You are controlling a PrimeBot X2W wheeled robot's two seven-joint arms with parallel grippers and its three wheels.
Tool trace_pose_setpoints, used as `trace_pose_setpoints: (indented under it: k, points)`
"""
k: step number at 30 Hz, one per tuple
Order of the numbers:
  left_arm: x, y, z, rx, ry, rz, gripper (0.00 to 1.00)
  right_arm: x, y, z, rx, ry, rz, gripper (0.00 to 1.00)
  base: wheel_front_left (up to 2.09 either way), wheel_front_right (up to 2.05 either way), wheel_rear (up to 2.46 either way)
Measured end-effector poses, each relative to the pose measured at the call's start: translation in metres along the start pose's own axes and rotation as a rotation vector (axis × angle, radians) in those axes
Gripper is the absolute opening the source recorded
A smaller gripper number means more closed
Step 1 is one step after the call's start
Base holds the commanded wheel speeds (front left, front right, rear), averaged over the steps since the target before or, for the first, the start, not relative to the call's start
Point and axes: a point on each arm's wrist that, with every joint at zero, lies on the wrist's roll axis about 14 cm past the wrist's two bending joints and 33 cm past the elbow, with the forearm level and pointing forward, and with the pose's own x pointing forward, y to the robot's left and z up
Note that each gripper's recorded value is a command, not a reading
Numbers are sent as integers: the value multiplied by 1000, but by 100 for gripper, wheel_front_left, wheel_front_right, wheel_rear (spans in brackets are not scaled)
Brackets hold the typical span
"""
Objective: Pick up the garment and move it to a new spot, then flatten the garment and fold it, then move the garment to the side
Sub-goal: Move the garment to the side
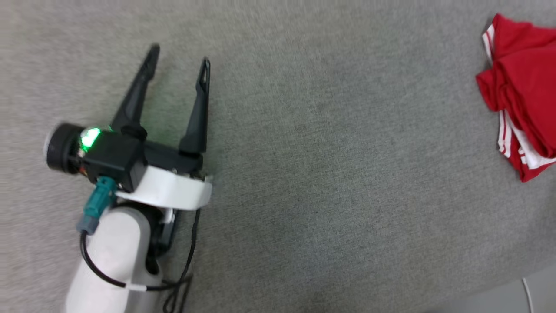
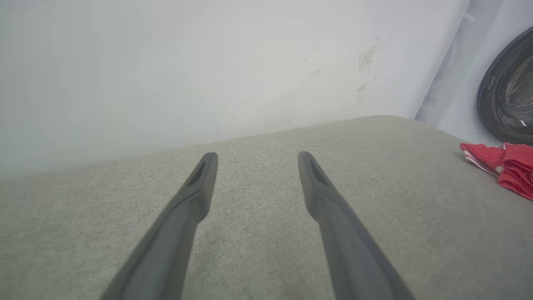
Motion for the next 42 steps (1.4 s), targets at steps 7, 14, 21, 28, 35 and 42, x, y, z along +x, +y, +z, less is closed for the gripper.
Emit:
trace_pose_setpoints:
  k: [7, 14, 21, 28, 35, 42]
  points:
    - [-33, 2, 15, -4, 17, 73, 100, -25, 8, 23, 5, -160, 53, 100, 0, 0, 0]
    - [-74, 5, 31, -5, 35, 153, 100, -59, 29, 23, 55, -239, 125, 100, 0, 0, 0]
    - [-118, 19, 51, 19, 28, 265, 100, -101, 73, 26, 140, -327, 240, 100, 0, 0, 0]
    - [-163, 37, 67, 35, 16, 381, 100, -152, 133, 29, 198, -373, 389, 100, 0, 0, 0]
    - [-207, 47, 83, 66, -6, 470, 100, -211, 176, 47, 244, -426, 524, 100, 0, 0, 0]
    - [-235, 55, 95, 106, -23, 512, 100, -257, 188, 61, 245, -470, 598, 100, 0, 0, 0]
